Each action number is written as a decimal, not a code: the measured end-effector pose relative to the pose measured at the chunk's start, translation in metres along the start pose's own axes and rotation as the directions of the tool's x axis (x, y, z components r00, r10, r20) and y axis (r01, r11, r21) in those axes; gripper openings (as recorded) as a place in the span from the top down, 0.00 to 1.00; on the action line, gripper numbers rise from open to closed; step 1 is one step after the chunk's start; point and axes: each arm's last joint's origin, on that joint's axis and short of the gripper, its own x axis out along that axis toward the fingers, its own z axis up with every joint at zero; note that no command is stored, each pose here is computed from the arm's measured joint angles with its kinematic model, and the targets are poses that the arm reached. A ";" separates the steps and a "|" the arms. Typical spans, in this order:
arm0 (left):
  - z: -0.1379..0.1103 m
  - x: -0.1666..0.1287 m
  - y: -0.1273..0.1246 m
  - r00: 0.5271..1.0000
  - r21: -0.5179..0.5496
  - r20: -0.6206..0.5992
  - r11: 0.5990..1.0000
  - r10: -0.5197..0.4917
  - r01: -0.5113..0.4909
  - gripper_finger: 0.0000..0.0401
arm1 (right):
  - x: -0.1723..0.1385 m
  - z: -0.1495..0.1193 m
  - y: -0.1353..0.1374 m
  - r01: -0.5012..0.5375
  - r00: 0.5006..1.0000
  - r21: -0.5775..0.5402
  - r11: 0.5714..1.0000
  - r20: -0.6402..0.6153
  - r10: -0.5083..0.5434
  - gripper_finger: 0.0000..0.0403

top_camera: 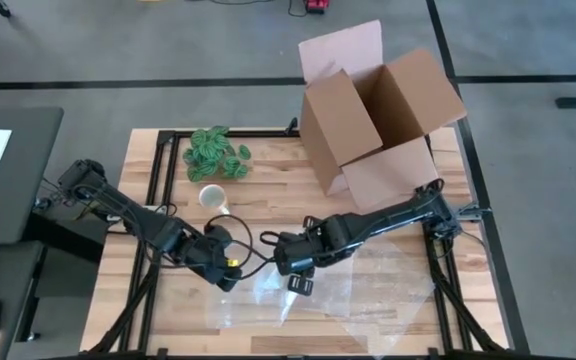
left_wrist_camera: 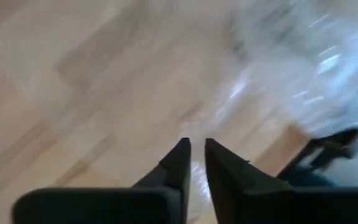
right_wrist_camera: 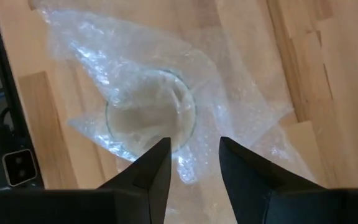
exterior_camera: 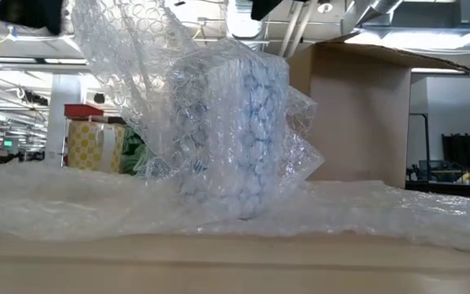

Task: Wrap mug
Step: Wrap the blue mug with bubble wrap

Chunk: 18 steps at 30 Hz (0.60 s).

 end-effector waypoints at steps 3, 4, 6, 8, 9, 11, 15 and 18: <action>-0.005 0.018 0.014 0.997 -0.027 -0.026 0.997 0.069 -0.069 0.79 | 0.005 0.000 0.001 0.006 1.000 0.001 1.000 -0.010 -0.006 0.70; -0.006 0.023 0.018 0.995 -0.042 -0.030 0.995 0.093 -0.094 0.76 | 0.007 0.000 0.001 0.009 1.000 0.000 1.000 -0.015 -0.009 0.70; -0.007 0.034 0.028 0.990 -0.075 -0.024 0.987 0.138 -0.139 0.69 | 0.010 -0.001 0.001 0.015 0.999 -0.003 1.000 -0.032 -0.015 0.70; -0.006 0.043 0.037 0.985 -0.100 -0.005 0.981 0.170 -0.169 0.63 | 0.012 -0.001 0.001 0.013 0.999 -0.002 1.000 -0.033 -0.013 0.70; -0.006 0.048 0.040 0.984 -0.112 0.010 0.978 0.179 -0.177 0.61 | 0.013 -0.002 0.001 0.012 0.999 -0.001 1.000 -0.038 -0.012 0.70; -0.005 0.058 0.049 0.979 -0.138 0.045 0.972 0.200 -0.192 0.58 | 0.018 -0.005 0.001 0.019 0.998 0.000 1.000 -0.060 -0.019 0.70; -0.002 0.083 0.063 0.985 -0.185 0.080 0.973 0.155 -0.138 0.56 | 0.033 -0.012 0.001 0.007 0.993 -0.001 1.000 -0.121 -0.007 0.70; -0.003 0.099 0.075 0.986 -0.240 0.091 0.964 0.141 -0.116 0.56 | 0.041 -0.017 0.000 0.019 0.987 0.036 0.999 -0.158 -0.013 0.70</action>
